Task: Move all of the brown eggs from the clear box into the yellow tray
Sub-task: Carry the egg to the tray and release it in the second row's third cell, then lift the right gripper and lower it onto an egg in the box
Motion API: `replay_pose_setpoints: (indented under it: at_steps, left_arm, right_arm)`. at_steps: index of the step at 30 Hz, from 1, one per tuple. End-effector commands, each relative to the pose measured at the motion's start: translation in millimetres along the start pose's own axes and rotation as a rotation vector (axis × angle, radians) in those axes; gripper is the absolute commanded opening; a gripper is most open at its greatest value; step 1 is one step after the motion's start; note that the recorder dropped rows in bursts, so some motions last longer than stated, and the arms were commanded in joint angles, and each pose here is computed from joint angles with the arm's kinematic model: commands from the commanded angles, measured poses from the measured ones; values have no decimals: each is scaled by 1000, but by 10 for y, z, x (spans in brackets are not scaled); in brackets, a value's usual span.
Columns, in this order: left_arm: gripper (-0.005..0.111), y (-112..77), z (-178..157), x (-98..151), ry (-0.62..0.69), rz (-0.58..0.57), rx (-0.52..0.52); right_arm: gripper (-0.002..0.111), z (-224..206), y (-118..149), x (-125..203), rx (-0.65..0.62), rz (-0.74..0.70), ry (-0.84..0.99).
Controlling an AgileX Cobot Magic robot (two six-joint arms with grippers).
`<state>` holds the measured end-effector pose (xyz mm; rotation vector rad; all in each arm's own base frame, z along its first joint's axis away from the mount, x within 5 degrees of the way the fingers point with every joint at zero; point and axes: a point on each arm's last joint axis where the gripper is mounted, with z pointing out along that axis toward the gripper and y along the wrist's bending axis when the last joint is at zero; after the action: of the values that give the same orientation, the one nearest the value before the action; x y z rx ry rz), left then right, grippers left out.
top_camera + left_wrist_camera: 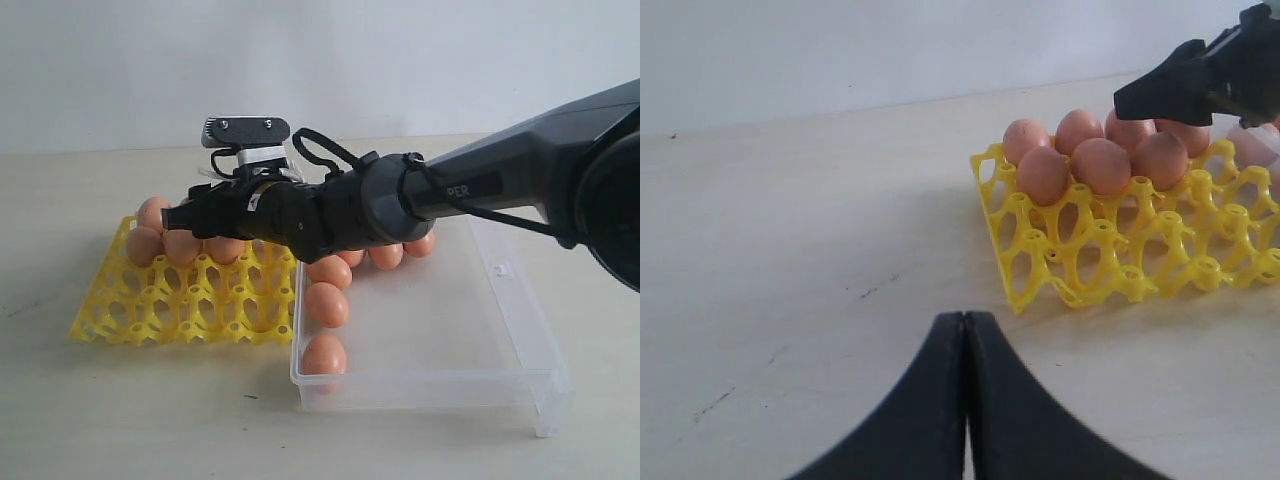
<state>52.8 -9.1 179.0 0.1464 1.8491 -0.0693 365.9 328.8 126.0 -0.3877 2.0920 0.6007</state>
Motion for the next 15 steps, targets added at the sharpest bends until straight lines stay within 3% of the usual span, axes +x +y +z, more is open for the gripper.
replay_pose_setpoints:
  at_steps: [1, 3, 6, 7, 8, 10, 12, 15]
  left_arm:
    - [0, 0, -9, -22, -17, 4, 1]
    - [0, 0, -9, -22, -17, 4, 1]
    - [0, 0, -9, -22, -17, 4, 1]
    - [0, 0, -9, -22, -17, 4, 1]
    - [0, 0, -9, -22, -17, 4, 1]
    - [0, 0, -9, -22, -17, 4, 1]
    - [0, 0, -9, -22, -17, 4, 1]
    - [0, 0, -9, -22, -17, 4, 1]
  right_arm:
    - [59, -128, 77, -170, -15, -10, 14]
    - [54, -284, 140, -306, -26, -33, 59]
    - [40, -612, 247, -524, -57, -174, 155]
    - [32, -909, 313, -659, -86, -272, 225]
    - [32, -1050, 331, -701, -96, -300, 250]
    - [32, -1441, 239, -773, -87, -305, 313]
    - [39, -1733, -12, -760, -36, -245, 373]
    - [56, -1816, -602, -769, 91, -125, 393]
